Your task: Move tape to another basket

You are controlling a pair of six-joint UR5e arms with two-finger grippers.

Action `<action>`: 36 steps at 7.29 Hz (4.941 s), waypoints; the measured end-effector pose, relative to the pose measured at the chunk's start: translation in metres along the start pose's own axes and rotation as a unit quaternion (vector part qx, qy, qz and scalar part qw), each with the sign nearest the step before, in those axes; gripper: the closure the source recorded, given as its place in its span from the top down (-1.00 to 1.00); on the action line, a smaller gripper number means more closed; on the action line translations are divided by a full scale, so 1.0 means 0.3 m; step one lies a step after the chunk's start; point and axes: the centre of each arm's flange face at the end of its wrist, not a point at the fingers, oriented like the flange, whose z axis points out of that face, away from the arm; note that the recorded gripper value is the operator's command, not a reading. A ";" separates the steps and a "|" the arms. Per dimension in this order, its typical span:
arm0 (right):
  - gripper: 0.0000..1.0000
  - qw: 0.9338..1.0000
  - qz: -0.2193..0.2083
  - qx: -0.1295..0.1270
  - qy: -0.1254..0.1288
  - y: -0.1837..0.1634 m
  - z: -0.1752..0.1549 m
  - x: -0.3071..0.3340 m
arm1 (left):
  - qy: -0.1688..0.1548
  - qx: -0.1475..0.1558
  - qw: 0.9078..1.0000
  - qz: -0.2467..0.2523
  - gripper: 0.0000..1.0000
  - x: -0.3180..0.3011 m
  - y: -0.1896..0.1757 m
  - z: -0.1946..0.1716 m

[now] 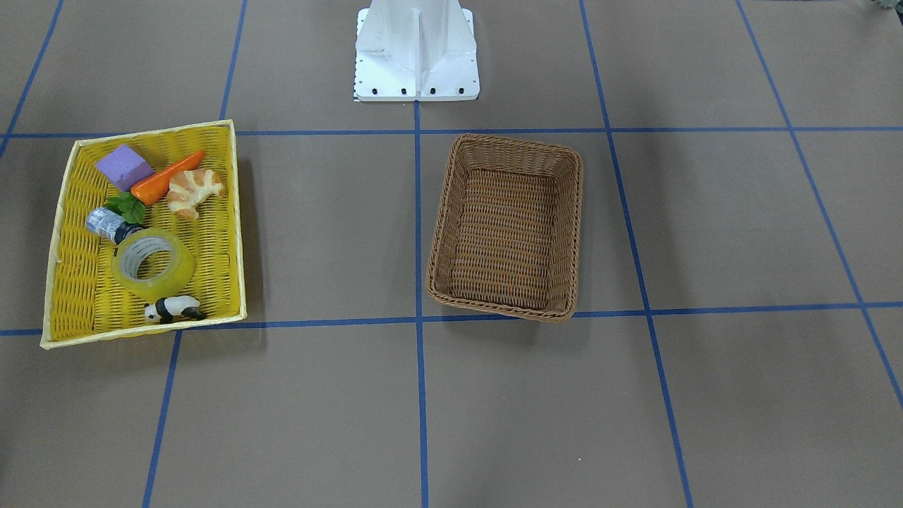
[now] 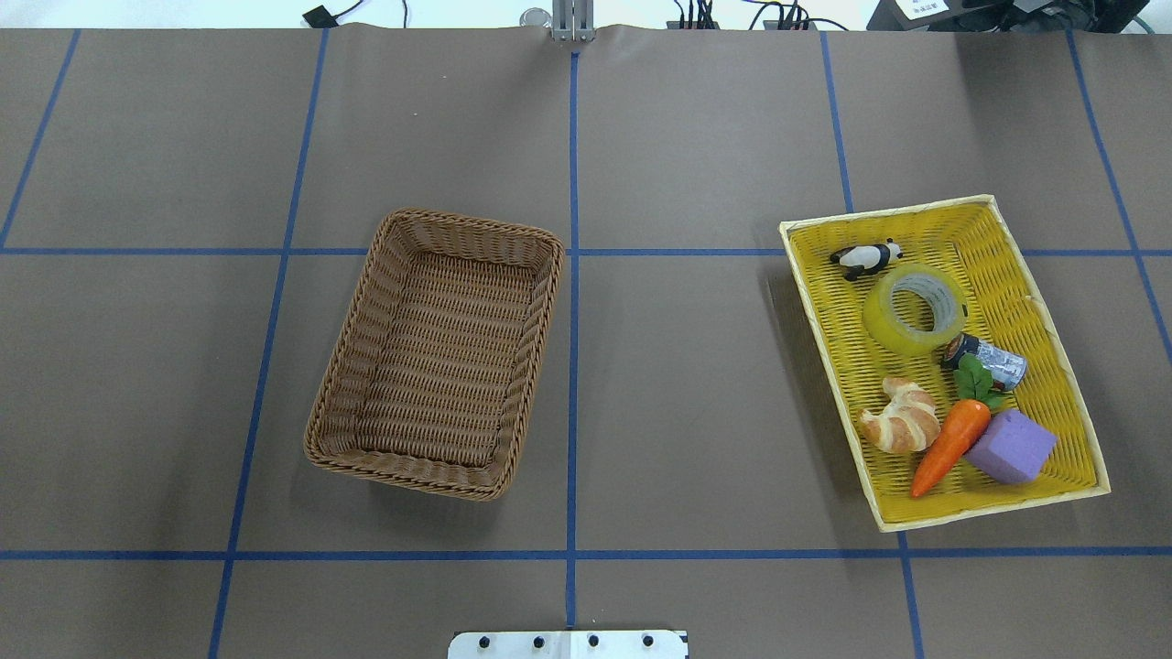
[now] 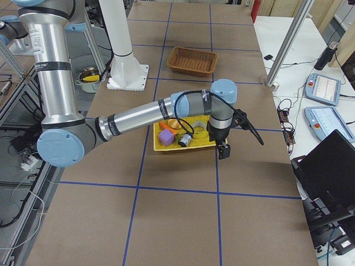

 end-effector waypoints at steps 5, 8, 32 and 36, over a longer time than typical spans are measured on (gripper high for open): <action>1.00 0.997 -0.014 -0.010 -0.078 -0.211 0.244 -0.516 | 0.000 0.003 1.000 0.001 0.96 -0.034 0.000 0.034; 1.00 0.995 0.001 -0.049 -0.090 -0.191 0.468 -0.596 | 0.000 0.002 1.000 0.000 0.96 -0.064 -0.001 0.063; 0.41 0.993 -0.039 -0.094 -0.064 -0.232 0.675 -0.754 | 0.001 0.007 1.000 0.004 0.97 -0.128 0.012 0.130; -1.00 0.993 -0.025 -0.097 -0.054 -0.231 0.686 -0.692 | 0.001 0.008 1.000 0.005 0.97 -0.126 0.010 0.127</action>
